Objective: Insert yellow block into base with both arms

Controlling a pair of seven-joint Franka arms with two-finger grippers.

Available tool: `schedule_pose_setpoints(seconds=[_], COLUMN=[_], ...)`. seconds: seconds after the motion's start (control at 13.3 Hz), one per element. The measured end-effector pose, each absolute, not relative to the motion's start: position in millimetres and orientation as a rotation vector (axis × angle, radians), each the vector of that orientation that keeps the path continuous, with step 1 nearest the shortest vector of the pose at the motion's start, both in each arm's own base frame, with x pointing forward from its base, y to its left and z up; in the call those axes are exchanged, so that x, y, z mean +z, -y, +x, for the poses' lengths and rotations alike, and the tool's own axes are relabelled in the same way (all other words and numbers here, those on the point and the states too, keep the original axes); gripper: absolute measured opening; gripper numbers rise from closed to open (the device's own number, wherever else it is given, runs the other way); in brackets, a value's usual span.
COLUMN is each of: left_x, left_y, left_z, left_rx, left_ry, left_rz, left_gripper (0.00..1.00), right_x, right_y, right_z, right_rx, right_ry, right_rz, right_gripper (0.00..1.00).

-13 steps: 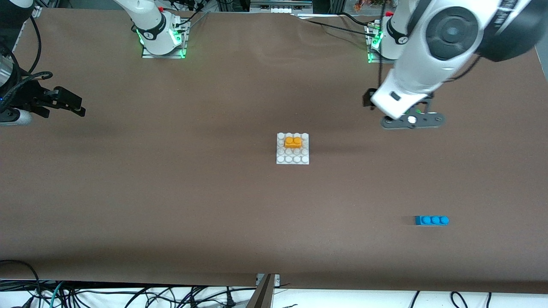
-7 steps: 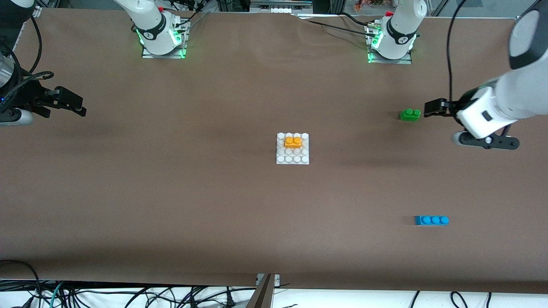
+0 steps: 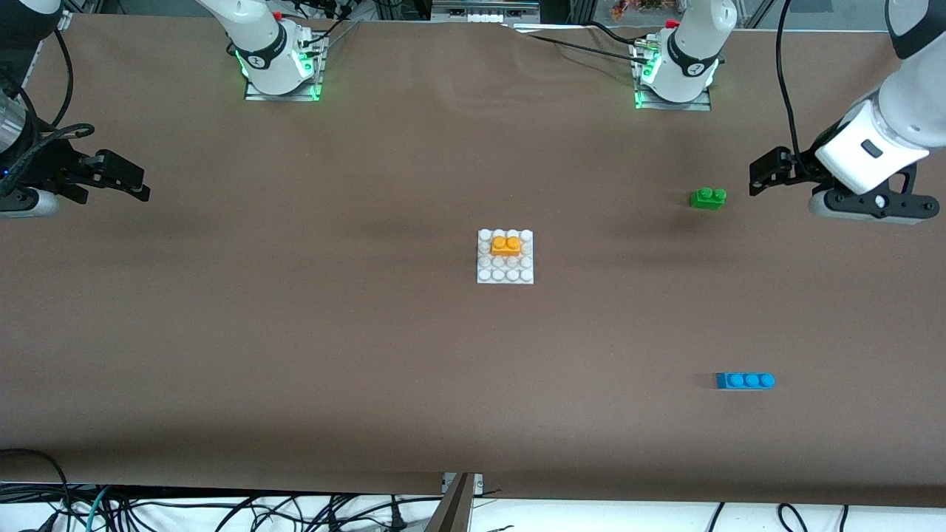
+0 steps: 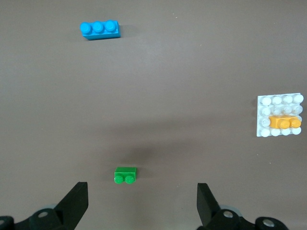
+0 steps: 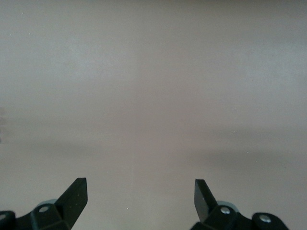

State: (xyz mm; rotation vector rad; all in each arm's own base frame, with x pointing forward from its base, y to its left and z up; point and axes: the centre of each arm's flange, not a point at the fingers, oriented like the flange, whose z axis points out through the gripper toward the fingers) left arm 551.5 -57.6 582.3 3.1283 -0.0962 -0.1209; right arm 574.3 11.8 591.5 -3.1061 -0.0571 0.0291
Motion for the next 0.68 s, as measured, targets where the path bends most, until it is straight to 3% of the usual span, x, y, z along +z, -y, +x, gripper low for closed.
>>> schedule_pose_setpoints(seconds=[0.68], left_x=[575.2], left_y=[61.0], left_z=[543.4], left_rx=[-0.121], left_ry=[-0.008], left_rz=[3.136], left_gripper=[1.00], right_x=[591.5], right_y=[-11.7], right_z=[574.2], right_rx=[0.030], right_ry=[0.057], right_rz=[-3.106], right_gripper=[0.99])
